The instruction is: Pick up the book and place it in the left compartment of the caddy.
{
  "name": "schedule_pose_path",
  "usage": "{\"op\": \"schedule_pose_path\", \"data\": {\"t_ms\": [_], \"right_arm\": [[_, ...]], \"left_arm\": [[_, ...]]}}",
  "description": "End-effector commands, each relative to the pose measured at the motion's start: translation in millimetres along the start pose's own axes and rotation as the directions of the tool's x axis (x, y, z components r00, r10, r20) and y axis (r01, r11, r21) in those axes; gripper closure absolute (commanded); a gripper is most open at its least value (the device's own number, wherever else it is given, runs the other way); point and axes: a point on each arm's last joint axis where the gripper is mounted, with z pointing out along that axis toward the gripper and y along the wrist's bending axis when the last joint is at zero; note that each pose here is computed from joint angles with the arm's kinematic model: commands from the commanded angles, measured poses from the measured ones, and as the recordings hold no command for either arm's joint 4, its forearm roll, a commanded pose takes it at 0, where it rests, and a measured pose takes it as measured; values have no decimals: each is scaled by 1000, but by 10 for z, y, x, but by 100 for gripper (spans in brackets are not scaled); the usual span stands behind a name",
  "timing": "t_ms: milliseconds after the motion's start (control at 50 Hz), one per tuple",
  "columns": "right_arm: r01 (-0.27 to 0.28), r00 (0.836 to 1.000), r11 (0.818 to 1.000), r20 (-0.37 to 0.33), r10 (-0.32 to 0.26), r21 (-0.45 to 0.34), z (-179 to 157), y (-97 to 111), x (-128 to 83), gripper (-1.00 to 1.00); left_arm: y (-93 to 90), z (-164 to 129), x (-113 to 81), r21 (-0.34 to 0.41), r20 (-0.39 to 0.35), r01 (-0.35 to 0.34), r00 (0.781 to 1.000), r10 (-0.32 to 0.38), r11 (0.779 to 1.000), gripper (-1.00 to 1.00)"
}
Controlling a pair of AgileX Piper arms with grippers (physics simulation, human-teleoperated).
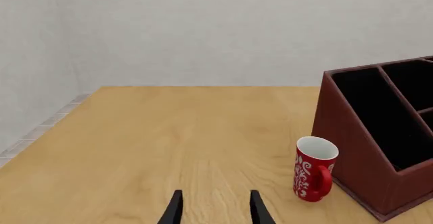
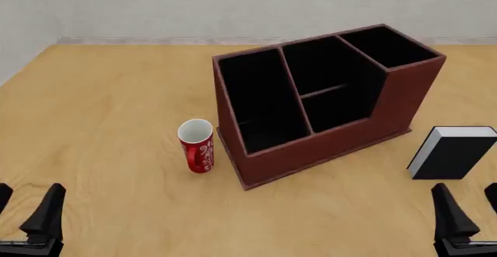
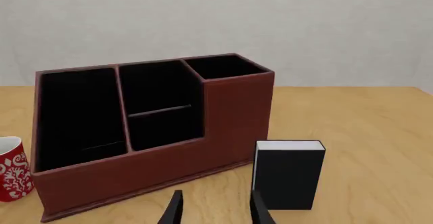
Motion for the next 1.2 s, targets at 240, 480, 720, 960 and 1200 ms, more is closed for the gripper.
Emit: {"op": "schedule_pose_path", "data": {"t_ms": [240, 480, 720, 960, 1200], "right_arm": [[58, 998, 998, -12, -58, 2, -15, -1, -136, -100], [209, 975, 976, -68, -213, -52, -110, 14, -501, -100], [360, 912, 927, -170, -373, -103, -73, 13, -673, -100], [495, 818, 847, -225, -530, -196, -74, 20, -862, -100], [598, 695, 742, -265, -669, -304, -48, 23, -911, -100]], "left_arm": [[0, 0, 0, 0, 0, 0, 1000, 0, 1000, -100], [0, 0, 0, 0, 0, 0, 1000, 0, 1000, -100], [0, 0, 0, 0, 0, 0, 1000, 0, 1000, -100], [0, 0, 0, 0, 0, 0, 1000, 0, 1000, -100], [0, 0, 0, 0, 0, 0, 1000, 0, 1000, -100]]}}
